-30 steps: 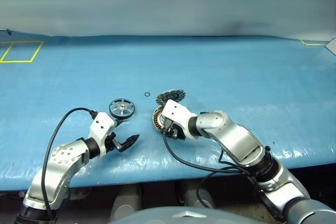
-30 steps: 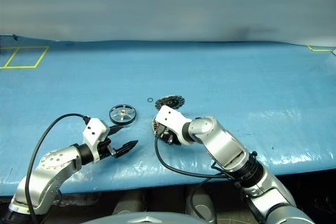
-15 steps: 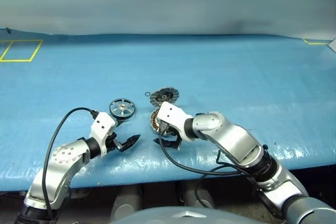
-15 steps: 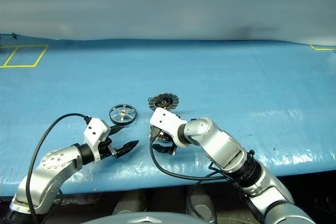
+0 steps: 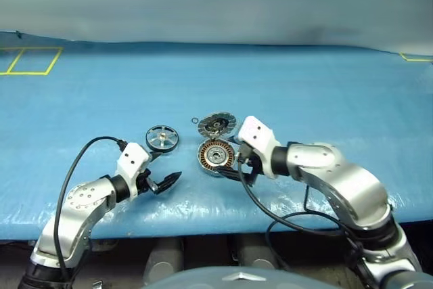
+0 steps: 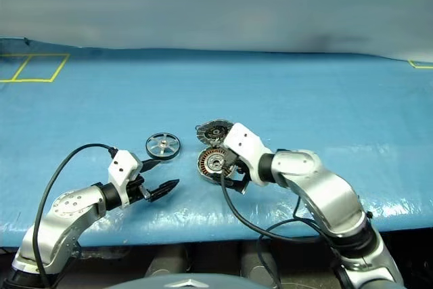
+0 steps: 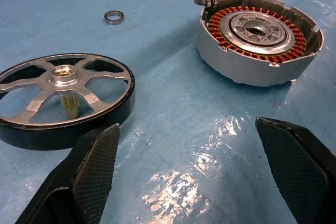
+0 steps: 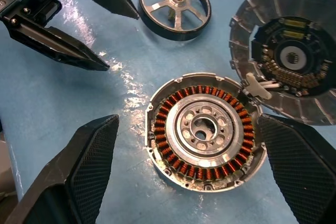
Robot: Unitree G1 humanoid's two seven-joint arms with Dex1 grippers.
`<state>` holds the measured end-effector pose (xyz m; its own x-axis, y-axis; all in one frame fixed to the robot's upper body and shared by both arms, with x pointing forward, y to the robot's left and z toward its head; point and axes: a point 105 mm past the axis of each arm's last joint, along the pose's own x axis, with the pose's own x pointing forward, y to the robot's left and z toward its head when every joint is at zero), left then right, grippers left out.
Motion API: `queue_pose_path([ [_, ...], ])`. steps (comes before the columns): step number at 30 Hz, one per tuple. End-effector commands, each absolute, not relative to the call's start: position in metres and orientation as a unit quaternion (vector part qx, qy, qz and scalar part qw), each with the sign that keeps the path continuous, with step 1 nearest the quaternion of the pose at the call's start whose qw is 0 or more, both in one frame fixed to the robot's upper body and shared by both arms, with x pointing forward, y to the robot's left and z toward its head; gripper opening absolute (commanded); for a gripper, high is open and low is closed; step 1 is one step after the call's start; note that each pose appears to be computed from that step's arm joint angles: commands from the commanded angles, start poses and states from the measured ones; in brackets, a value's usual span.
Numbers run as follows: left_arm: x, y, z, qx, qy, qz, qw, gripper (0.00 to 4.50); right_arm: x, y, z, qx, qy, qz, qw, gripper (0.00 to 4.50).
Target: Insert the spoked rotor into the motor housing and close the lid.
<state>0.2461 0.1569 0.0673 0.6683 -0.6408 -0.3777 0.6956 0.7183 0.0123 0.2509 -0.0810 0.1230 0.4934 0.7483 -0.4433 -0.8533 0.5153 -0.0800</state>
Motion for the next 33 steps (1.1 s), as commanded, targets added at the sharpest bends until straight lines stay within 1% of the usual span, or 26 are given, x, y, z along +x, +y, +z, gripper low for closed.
queue_pose_path([
  [1,0.250,0.153,0.100,0.085,0.113,-0.386,0.911,4.50,0.242,-0.088,0.143,-0.118,0.081,0.471,0.870,4.46],
  [5,0.255,0.153,0.116,0.084,0.093,-0.398,0.909,4.50,0.239,-0.098,0.135,-0.079,0.056,0.438,0.894,4.46],
  [8,0.267,0.157,0.136,0.075,0.048,-0.395,0.914,4.50,0.235,-0.100,0.123,-0.052,0.069,0.430,0.899,4.46],
  [10,0.277,0.163,0.142,0.078,0.042,-0.390,0.917,4.50,0.235,-0.099,0.117,-0.046,0.076,0.421,0.903,4.46],
  [14,0.297,0.171,0.140,0.102,0.068,-0.406,0.905,4.50,0.233,-0.096,0.110,-0.045,0.077,0.417,0.905,4.46],
  [19,0.330,0.172,0.141,0.127,0.088,-0.429,0.890,4.50,0.235,-0.096,0.106,-0.050,0.074,0.413,0.907,4.46],
  [21,0.348,0.169,0.141,0.142,0.095,-0.431,0.886,4.50,0.235,-0.099,0.104,-0.052,0.077,0.407,0.909,4.46],
  [26,0.379,0.156,0.143,0.161,0.116,-0.441,0.875,4.50,0.233,-0.102,0.102,-0.048,0.078,0.394,0.915,4.46],
  [33,0.409,0.132,0.132,0.191,0.163,-0.447,0.859,4.50,0.231,-0.103,0.098,-0.046,0.081,0.376,0.922,4.46],
])
